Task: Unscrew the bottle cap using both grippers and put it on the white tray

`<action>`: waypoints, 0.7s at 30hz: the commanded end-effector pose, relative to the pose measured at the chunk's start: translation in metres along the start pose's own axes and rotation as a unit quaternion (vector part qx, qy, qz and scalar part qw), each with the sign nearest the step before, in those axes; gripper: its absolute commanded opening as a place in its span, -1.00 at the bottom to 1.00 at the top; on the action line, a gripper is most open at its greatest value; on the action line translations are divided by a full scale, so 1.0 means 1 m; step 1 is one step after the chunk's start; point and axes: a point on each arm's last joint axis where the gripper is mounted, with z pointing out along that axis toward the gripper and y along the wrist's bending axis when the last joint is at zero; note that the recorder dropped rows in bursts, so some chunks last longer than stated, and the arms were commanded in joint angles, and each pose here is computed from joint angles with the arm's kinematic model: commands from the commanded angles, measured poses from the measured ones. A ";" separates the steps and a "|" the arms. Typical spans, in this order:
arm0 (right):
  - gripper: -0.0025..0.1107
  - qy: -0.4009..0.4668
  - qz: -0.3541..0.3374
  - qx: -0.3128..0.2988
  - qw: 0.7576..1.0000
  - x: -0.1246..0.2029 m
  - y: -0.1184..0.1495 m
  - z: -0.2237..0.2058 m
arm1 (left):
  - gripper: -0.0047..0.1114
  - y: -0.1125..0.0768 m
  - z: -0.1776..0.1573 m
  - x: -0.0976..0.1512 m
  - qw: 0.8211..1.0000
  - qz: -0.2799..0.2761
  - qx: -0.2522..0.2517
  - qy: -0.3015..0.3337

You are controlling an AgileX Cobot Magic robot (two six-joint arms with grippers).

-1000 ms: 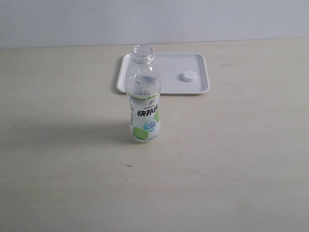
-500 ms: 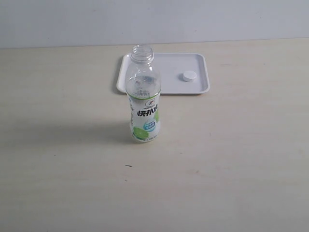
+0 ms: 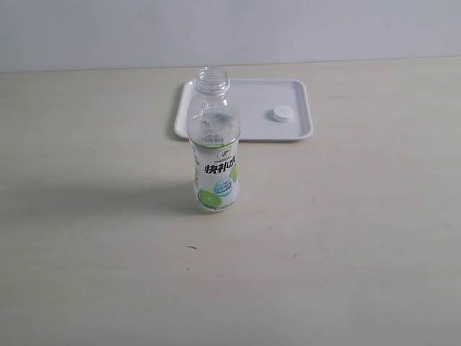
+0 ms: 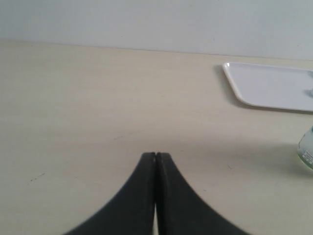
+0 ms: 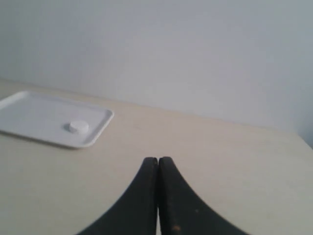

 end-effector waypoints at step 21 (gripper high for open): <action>-0.96 0.053 0.005 -0.016 0.998 0.011 0.003 -0.001 | -0.92 0.000 0.000 0.000 1.000 -0.002 0.001 -0.007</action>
